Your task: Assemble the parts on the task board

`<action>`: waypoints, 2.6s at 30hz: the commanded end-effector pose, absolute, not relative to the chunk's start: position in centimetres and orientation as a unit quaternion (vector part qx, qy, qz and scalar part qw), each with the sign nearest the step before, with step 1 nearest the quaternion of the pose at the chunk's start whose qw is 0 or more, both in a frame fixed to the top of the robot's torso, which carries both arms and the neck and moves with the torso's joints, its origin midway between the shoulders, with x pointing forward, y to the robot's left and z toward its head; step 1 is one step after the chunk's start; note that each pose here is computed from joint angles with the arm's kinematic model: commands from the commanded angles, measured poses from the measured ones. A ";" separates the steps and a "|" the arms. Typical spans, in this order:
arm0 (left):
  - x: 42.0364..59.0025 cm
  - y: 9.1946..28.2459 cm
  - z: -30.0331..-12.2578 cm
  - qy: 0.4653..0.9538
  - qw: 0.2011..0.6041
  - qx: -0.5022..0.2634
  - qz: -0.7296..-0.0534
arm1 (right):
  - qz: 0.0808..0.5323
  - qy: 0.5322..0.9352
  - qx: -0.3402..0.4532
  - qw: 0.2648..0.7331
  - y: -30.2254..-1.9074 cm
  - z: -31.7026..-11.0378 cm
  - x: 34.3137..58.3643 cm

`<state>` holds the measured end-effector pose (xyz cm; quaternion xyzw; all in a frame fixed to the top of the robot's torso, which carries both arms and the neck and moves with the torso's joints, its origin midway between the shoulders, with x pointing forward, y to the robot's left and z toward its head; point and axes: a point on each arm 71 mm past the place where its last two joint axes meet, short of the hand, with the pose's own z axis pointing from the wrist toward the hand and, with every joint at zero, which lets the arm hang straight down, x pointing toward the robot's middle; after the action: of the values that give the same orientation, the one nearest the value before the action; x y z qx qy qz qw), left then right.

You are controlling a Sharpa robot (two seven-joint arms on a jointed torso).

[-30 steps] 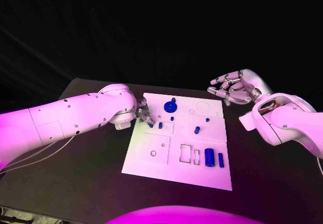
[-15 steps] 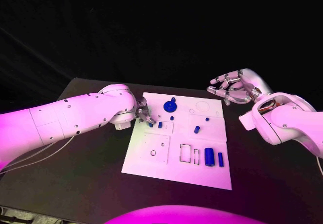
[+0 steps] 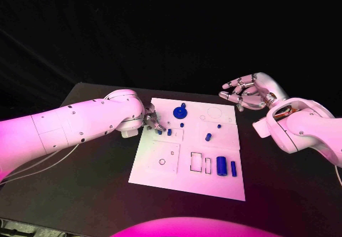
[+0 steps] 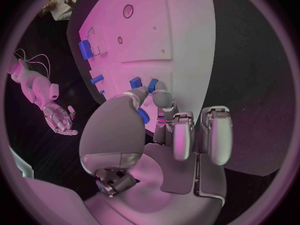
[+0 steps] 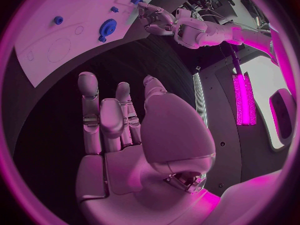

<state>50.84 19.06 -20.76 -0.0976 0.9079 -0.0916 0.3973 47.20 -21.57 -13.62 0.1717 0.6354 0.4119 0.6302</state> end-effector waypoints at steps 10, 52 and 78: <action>50.8 19.3 -20.9 0.910 0.392 -0.101 -0.087 | 0.415 0.637 0.166 0.628 -21.4 -13.6 47.2; 51.1 17.1 -17.4 0.767 0.542 -0.136 -0.316 | 0.413 0.642 0.171 0.623 -21.5 -14.2 47.2; 50.3 12.8 -20.7 0.747 0.597 0.091 -0.278 | 0.414 0.642 0.169 0.623 -21.6 -14.3 47.1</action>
<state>50.37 13.16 -20.20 0.0519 0.7331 -0.2993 0.6085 47.17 -21.79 -14.33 0.1775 0.6407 0.4092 0.6249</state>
